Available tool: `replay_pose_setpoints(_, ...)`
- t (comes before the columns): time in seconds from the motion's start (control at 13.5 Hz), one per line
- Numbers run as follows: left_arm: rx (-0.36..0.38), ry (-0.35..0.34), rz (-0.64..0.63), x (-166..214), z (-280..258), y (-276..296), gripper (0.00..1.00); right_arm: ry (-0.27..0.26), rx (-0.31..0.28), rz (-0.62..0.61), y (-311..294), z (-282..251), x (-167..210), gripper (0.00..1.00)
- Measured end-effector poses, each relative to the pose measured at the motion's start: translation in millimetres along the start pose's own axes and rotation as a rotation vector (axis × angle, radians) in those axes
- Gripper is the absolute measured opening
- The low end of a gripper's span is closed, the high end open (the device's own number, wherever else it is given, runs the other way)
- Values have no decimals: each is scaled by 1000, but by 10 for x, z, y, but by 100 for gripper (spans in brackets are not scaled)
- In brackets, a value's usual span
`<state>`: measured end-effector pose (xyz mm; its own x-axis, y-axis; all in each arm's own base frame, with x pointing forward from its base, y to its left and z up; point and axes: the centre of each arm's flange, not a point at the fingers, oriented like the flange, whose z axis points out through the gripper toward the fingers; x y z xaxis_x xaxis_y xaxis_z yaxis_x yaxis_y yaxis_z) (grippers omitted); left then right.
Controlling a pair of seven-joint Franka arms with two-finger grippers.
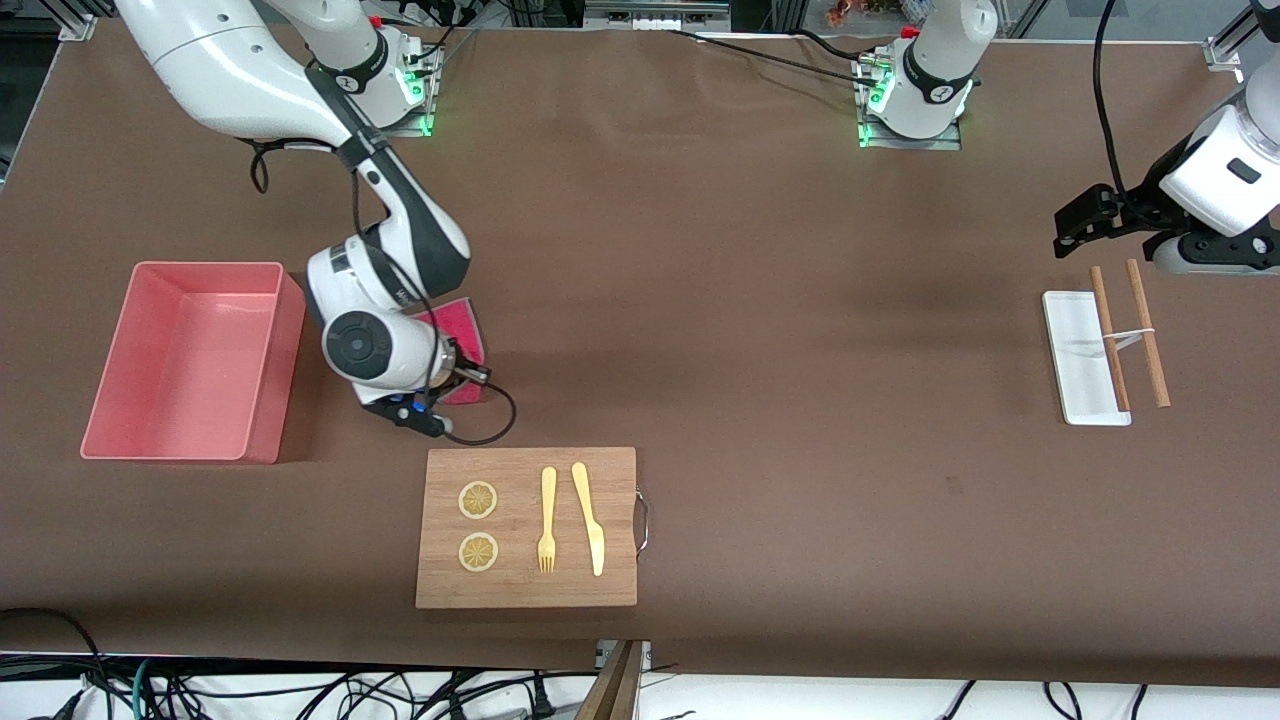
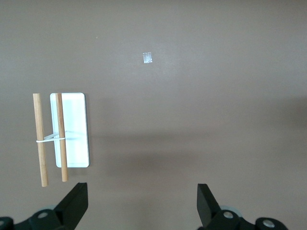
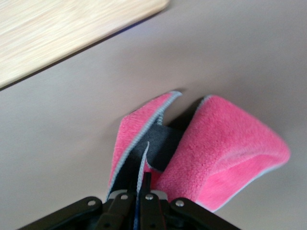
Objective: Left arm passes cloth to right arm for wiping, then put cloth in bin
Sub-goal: 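Wipe the table with the cloth held in the right gripper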
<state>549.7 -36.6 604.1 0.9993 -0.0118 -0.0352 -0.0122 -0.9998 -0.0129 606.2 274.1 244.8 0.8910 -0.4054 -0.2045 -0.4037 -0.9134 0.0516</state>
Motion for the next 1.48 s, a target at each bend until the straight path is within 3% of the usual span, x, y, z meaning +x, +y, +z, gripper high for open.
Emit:
replay_pose_setpoints(0.3, 0, 1, 0, 1, -1, 3, 100, 3, 112, 123, -498, 33, -411, 2)
replay_pose_setpoints(0.52, 0, 2, 1, 2, -2, 4, 100, -23, 215, 207, -722, 56, -555, 2)
replay_pose_setpoints(0.67, 0, 5, 2, 2, -10, 10, 100, -35, 228, 216, -760, 52, -595, 2)
replay_pose_setpoints(0.89, 0, 10, 7, -4, -31, 39, 100, -70, 141, 144, -586, 121, -508, 2)
replay_pose_setpoints(1.18, 0, 11, 18, -9, -35, 98, 100, -102, 32, -5, 97, 186, 128, 2)
replay_pose_setpoints(1.48, 0, 13, 21, -16, -45, 118, 100, -118, -27, -124, 703, 128, 576, 2)
